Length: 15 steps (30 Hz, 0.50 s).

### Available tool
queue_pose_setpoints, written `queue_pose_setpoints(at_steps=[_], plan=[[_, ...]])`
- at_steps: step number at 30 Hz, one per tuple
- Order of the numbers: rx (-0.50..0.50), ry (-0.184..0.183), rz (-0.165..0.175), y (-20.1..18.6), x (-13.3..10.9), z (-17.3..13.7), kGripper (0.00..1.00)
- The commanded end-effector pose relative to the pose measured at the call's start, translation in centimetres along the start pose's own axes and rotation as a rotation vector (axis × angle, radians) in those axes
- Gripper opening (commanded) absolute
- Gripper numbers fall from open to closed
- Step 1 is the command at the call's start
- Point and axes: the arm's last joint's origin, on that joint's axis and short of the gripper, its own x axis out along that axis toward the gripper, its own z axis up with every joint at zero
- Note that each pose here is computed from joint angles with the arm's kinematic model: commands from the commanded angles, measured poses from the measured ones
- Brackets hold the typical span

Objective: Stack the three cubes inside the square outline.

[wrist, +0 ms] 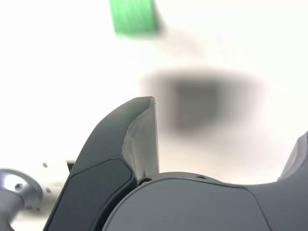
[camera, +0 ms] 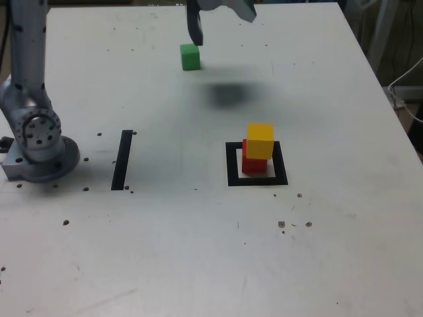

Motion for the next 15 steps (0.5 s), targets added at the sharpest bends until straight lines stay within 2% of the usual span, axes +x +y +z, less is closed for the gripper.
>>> queue_pose_setpoints(at_steps=[1,4,9,15], plan=[[-0.022,0.016,0.008,1.7,0.6,-0.1,0.99],[-0.058,0.043,0.031,3.5,1.4,-0.6,0.99],[-0.106,0.107,0.067,5.7,2.5,-2.0,0.99],[-0.079,0.171,0.067,5.8,3.9,-2.7,0.99]])
